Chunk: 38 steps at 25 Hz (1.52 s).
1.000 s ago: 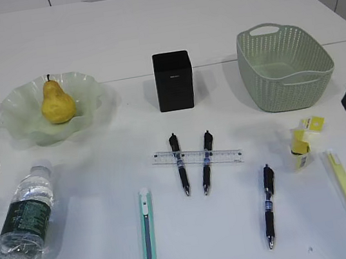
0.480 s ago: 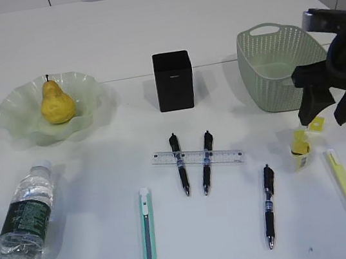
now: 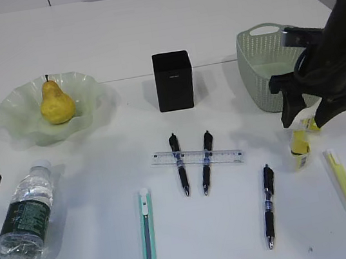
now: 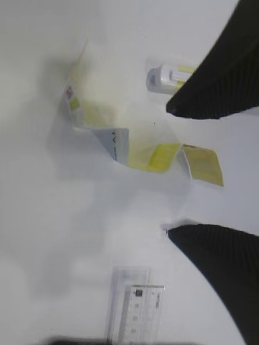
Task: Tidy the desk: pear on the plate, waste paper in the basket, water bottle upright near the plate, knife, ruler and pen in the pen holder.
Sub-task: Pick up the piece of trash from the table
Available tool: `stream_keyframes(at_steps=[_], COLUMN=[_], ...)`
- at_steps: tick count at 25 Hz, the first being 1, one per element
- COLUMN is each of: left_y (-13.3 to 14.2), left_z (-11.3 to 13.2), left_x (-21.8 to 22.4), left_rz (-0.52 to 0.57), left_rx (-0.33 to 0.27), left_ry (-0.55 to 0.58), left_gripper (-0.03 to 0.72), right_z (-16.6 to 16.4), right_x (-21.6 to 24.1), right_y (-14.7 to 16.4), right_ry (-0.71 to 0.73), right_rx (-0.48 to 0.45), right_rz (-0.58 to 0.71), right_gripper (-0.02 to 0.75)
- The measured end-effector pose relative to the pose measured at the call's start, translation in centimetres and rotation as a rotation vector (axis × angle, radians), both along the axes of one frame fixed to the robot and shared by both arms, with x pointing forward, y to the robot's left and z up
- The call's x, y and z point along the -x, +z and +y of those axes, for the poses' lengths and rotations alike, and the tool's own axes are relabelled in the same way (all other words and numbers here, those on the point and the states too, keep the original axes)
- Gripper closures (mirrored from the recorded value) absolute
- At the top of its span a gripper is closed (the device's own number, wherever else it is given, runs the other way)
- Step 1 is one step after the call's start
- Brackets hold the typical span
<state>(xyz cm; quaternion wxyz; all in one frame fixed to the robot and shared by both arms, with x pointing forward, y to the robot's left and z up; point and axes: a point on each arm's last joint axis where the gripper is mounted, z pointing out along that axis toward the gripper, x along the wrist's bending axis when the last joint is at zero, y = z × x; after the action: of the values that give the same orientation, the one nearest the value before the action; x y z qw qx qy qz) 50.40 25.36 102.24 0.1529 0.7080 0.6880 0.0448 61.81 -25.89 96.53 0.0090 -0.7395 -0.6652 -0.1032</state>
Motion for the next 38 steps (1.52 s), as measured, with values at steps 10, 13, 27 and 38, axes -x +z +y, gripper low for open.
stream_keyframes(at_steps=[10, 13, 27, 38], left_y=[0.1, 0.1, 0.1, 0.1], left_z=[0.0, 0.0, 0.0, 0.0], left_x=[-0.3, -0.4, -0.4, -0.4], left_rz=[-0.037, -0.041, -0.045, -0.049], left_rx=[0.003, 0.003, 0.004, 0.004], left_ry=[0.005, 0.006, 0.006, 0.007], left_gripper=[0.223, 0.223, 0.224, 0.224], right_z=[1.6, 1.6, 1.7, 1.7], right_x=[-0.5, -0.7, -1.3, -1.4], right_y=[-3.1, -3.7, -4.5, -5.1], right_ry=[-0.041, -0.043, -0.059, -0.056], right_rx=[0.115, 0.120, 0.113, 0.121], right_rz=[0.054, 0.064, 0.023, 0.037], right_gripper=[0.281, 0.281, 0.386, 0.613])
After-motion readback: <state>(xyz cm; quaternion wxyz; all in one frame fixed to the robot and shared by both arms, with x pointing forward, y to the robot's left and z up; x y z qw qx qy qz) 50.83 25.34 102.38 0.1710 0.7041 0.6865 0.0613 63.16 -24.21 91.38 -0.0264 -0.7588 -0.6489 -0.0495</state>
